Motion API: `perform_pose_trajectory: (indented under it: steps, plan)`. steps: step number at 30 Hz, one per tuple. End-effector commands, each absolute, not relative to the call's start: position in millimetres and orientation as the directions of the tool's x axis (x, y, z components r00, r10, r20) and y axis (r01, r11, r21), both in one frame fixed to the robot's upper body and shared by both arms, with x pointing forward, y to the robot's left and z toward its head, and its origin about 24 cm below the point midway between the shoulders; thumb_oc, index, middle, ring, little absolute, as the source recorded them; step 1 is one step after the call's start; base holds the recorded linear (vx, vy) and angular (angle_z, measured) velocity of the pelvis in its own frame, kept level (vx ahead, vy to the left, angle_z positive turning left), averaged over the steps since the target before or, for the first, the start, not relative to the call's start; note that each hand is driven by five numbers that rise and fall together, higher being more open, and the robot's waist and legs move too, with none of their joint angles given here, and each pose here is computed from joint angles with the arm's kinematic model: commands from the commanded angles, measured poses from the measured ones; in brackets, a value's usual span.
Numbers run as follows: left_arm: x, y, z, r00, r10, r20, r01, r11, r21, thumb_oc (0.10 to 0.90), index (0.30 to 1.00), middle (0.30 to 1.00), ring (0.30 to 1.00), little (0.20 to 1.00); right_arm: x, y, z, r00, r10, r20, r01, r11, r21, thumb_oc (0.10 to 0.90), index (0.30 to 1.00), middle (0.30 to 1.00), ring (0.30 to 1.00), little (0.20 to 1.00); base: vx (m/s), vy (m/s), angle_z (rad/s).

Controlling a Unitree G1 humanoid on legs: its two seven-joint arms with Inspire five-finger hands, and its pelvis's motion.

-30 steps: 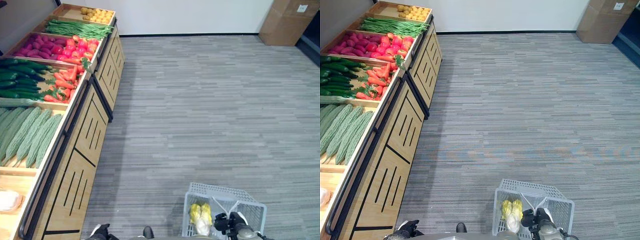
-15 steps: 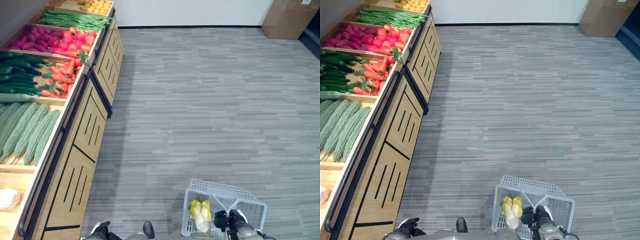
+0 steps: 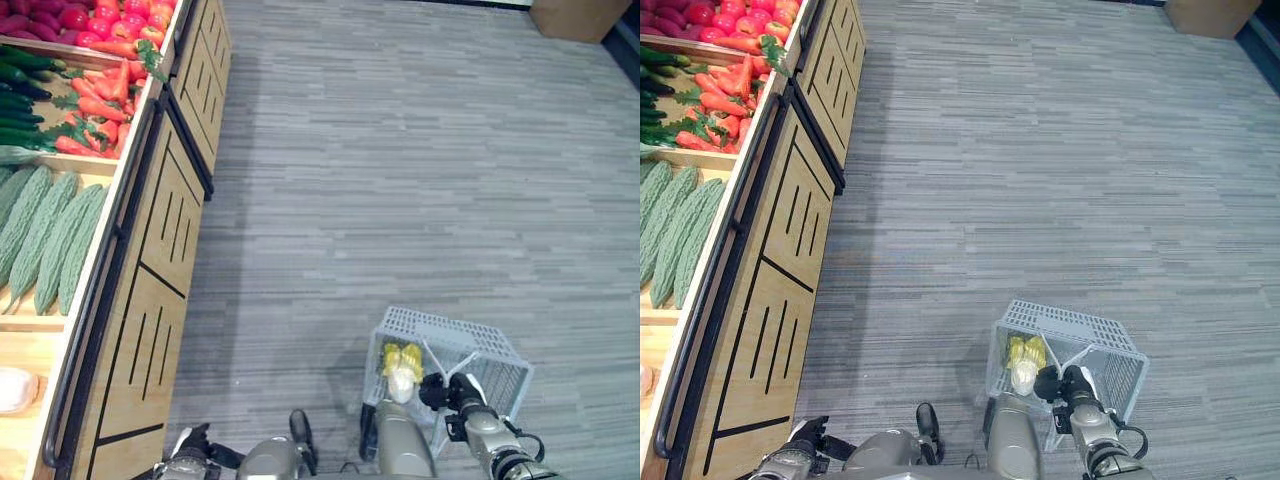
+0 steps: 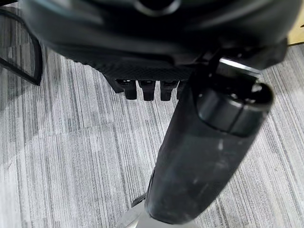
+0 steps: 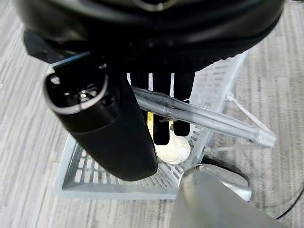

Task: Get the vegetables into the basket

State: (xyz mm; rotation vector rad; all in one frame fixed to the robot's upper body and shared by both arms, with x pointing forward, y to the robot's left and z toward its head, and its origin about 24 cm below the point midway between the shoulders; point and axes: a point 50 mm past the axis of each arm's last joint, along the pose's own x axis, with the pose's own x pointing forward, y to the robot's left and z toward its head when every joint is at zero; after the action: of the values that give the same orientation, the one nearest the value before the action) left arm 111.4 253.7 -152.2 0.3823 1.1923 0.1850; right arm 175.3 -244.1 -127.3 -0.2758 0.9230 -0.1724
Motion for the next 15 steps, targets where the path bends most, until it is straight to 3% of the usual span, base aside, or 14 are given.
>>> perform_pose_trajectory:
  steps: [1,6,9,15]
  plan:
    - [106.6,261.4,-151.3,0.348,0.379,-0.858,0.02,0.911,0.411,0.9,1.0,1.0,1.0,1.0,126.9,-257.8,-144.5,0.443,-0.296,-0.846,-0.092,0.924,-0.371,0.4,0.3,0.3,0.3,0.3,0.15,-0.123,-0.06]
    - [105.2,259.8,-152.1,0.345,0.38,-0.858,0.016,0.912,0.41,0.9,1.0,1.0,1.0,1.0,118.2,-254.7,-147.9,0.426,-0.29,-0.857,-0.104,0.925,-0.365,0.4,0.3,0.3,0.3,0.3,0.21,-0.146,0.17]
    - [104.1,250.9,-155.3,0.332,0.365,-0.87,0.003,0.922,0.388,0.9,1.0,1.0,1.0,1.0,118.5,-259.6,-147.1,0.415,-0.304,-0.857,-0.109,0.919,-0.379,0.4,0.3,0.3,0.3,0.3,0.46,-0.449,0.24]
    - [113.9,247.0,-153.7,0.359,0.35,-0.865,0.013,0.925,0.38,0.9,1.0,1.0,1.0,1.0,122.5,-264.5,-144.0,0.432,-0.302,-0.85,-0.165,0.9,-0.404,0.4,0.3,0.3,0.3,0.3,0.17,-0.259,0.47]
